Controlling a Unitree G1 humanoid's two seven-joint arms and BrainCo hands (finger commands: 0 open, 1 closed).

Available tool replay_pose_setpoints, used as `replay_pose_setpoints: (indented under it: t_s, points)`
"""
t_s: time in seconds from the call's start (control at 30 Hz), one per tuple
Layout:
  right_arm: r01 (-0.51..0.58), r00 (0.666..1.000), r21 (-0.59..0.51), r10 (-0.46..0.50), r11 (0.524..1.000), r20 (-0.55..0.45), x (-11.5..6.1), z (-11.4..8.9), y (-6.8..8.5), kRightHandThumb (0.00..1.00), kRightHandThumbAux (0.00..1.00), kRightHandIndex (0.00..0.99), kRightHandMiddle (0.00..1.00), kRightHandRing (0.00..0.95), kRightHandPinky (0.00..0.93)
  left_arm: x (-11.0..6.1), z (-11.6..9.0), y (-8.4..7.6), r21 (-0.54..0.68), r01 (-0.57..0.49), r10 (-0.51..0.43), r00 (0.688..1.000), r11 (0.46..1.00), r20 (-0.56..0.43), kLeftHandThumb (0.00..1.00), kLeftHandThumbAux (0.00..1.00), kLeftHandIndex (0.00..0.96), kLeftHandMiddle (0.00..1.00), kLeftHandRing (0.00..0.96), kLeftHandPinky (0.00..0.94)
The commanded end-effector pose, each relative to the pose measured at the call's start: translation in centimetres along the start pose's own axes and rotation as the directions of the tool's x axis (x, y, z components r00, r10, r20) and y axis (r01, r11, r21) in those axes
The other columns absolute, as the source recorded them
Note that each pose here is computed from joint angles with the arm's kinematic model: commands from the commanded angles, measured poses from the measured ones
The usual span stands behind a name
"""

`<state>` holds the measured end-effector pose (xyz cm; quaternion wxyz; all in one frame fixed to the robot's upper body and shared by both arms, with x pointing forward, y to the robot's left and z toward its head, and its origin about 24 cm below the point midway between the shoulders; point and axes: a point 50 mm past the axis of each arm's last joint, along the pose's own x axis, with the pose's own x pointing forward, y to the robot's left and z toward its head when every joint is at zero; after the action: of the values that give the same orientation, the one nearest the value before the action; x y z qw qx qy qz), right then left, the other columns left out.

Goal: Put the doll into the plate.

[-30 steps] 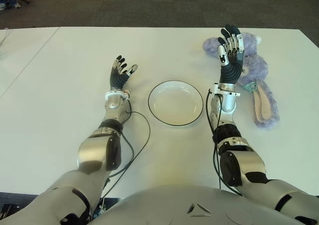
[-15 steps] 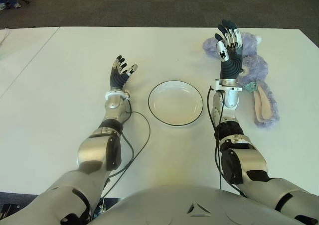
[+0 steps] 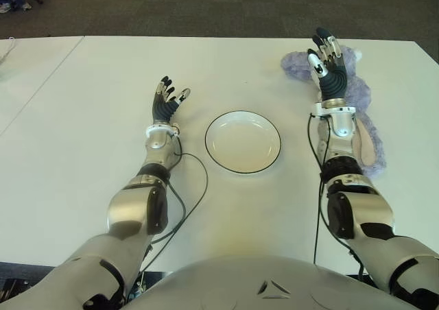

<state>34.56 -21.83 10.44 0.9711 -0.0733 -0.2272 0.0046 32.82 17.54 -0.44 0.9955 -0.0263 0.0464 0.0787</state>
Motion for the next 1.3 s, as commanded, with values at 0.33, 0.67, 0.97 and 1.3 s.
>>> replay_pose_setpoints:
  t_s: [0.33,0.67,0.97,1.3]
  points:
    - [-0.099,0.948,-0.453,-0.054,0.886,-0.313,-2.6,-3.4,-5.0,0.16,0.471,0.05,0.0,0.0,0.0,-6.3,-9.1,-0.3,-0.014,-0.033,0.024,0.907,0.999,-0.42,0.049,0.702,0.041,0.092,0.101,0.136]
    - [-0.069,0.905,-0.626,-0.215,0.777,-0.366,-4.7,-4.9,-7.0,0.124,0.508,0.042,0.0,0.0,0.0,-6.3,-9.2,-0.6,-0.02,-0.029,0.018,0.902,0.999,-0.432,0.04,0.701,0.04,0.091,0.099,0.116]
    - [-0.035,0.871,-0.673,-0.308,0.739,-0.383,-5.9,-5.2,-8.8,0.158,0.537,0.035,0.0,0.0,0.0,-6.2,-9.1,-0.8,-0.019,-0.027,0.017,0.905,0.999,-0.424,0.071,0.694,0.043,0.092,0.104,0.128]
    - [-0.032,0.846,-0.702,-0.355,0.711,-0.398,-6.0,-5.0,-10.0,0.208,0.588,0.043,0.0,0.0,0.0,-6.4,-9.2,-0.8,-0.02,-0.031,0.019,0.9,0.999,-0.435,0.066,0.7,0.045,0.102,0.112,0.125]
